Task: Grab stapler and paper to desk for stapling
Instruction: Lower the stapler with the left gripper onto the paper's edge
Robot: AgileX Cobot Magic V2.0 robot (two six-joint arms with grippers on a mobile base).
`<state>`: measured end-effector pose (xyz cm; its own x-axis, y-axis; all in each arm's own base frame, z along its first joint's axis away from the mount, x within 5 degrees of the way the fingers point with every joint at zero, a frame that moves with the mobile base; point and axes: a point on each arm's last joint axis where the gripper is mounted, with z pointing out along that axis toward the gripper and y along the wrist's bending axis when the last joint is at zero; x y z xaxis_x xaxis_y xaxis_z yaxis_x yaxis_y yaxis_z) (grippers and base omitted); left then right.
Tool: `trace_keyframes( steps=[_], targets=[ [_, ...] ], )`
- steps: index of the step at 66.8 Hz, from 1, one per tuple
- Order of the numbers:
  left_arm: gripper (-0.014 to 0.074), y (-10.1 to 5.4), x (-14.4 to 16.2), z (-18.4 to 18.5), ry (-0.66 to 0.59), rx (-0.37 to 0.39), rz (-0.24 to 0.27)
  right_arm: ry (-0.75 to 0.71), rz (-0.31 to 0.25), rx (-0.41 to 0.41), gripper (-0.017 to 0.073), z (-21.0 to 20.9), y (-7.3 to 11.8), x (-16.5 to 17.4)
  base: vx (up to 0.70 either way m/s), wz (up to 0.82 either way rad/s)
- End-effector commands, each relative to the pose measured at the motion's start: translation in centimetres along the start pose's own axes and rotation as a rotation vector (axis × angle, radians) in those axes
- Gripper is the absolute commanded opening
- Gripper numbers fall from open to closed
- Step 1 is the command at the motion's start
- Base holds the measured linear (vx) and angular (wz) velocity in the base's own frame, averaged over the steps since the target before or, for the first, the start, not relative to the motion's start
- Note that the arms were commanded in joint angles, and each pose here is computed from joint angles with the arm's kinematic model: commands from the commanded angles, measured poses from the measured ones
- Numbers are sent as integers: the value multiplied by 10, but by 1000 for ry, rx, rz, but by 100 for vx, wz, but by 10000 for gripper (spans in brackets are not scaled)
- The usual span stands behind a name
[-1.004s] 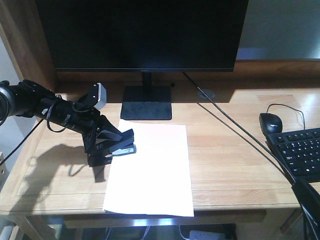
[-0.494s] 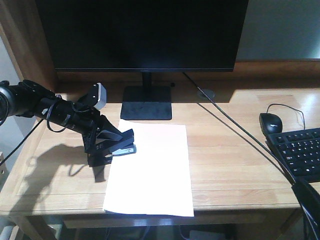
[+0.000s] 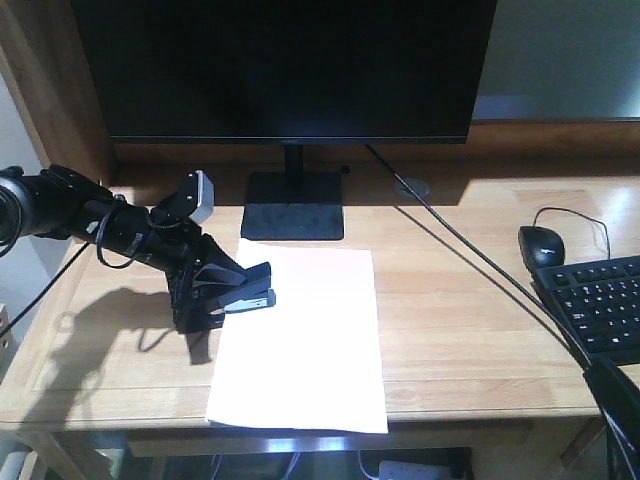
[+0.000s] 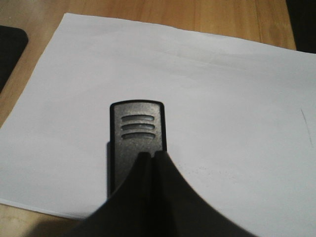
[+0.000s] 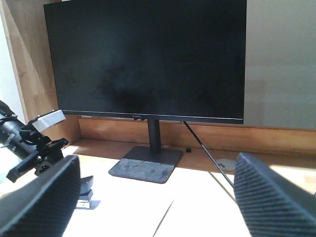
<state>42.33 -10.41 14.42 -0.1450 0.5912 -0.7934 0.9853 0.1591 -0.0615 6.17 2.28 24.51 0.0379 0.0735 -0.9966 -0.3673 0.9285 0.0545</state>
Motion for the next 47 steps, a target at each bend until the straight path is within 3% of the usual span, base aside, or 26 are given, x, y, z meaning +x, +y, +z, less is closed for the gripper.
trace_keyframes(
  steps=[1,28,47],
  targets=[
    [-7,2,-24,-13,-57,-50,35,-17,-14,11,588,1,-1,-8,0,0],
    [-7,6,-5,2,-33,-31,-6,-17,-14,11,588,1,-1,-8,0,0],
    [-7,6,3,5,16,-22,-4,-17,-14,11,588,1,-1,-8,0,0]
  ],
)
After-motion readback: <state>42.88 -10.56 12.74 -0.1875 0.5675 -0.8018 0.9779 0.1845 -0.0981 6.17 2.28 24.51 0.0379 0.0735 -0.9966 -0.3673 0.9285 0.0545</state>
